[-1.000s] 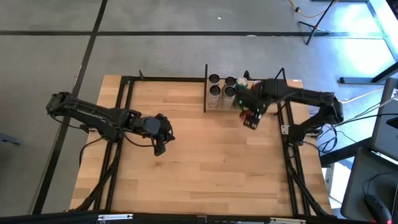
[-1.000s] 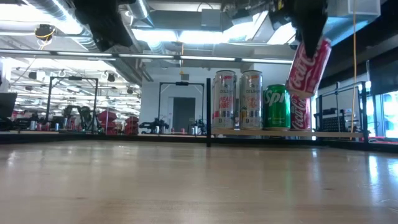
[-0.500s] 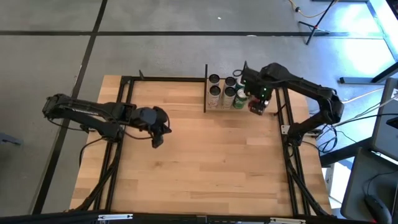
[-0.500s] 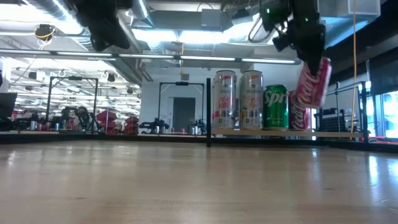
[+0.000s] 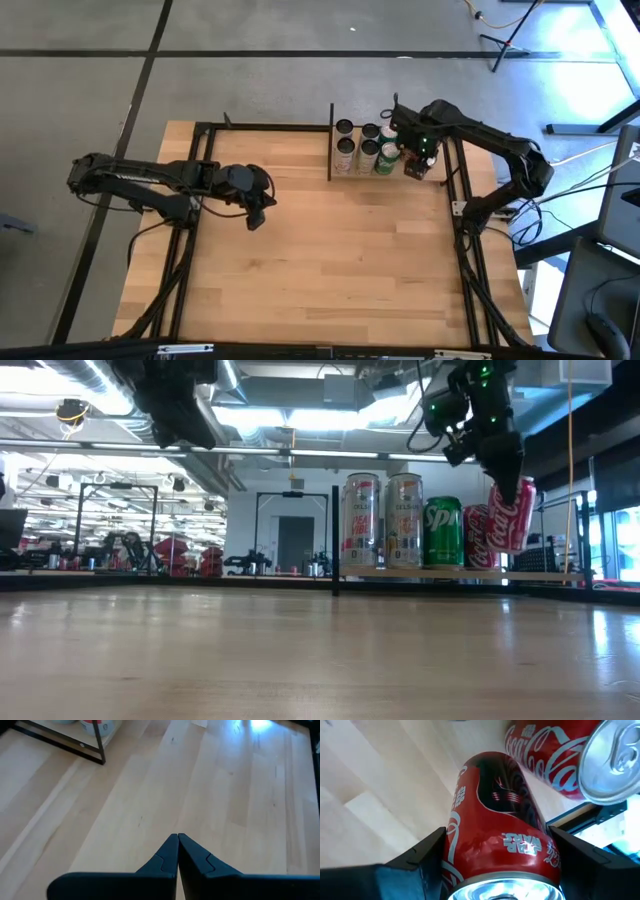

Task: Place canned beverage on shelf
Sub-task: Put the red-white soda can on the shelf aligned with the other red-white soda can

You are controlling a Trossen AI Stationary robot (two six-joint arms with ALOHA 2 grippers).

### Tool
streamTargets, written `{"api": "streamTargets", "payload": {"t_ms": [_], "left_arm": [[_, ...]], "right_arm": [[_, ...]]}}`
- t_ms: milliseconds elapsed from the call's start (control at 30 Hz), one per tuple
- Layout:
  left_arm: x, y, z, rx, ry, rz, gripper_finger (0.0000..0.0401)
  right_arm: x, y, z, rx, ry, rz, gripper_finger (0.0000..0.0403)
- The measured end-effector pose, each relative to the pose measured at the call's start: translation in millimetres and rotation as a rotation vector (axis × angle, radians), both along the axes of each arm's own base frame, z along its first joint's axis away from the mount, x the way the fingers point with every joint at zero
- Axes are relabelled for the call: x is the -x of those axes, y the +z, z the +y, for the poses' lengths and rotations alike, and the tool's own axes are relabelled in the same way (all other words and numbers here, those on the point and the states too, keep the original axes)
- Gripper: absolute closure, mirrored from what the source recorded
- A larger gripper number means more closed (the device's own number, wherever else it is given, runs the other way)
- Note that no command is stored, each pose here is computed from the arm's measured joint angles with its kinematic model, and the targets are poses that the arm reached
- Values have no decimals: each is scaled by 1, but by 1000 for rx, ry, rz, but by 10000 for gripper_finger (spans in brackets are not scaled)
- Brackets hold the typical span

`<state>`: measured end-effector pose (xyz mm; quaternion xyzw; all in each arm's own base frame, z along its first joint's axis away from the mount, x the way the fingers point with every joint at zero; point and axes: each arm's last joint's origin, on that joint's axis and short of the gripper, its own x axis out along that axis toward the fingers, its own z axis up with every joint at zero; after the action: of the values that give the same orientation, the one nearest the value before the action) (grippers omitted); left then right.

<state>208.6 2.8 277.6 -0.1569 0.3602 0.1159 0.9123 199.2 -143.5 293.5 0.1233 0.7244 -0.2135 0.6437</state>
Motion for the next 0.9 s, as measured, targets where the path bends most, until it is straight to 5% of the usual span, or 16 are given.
{"api": "streamTargets", "payload": {"t_ms": [767, 900], "left_arm": [[0, 0, 6, -21, 23, 2, 398], [0, 0, 6, -21, 23, 2, 398]], "right_arm": [[-17, -27, -23, -58, 26, 16, 130], [-17, -27, -23, -54, 30, 14, 100]]}}
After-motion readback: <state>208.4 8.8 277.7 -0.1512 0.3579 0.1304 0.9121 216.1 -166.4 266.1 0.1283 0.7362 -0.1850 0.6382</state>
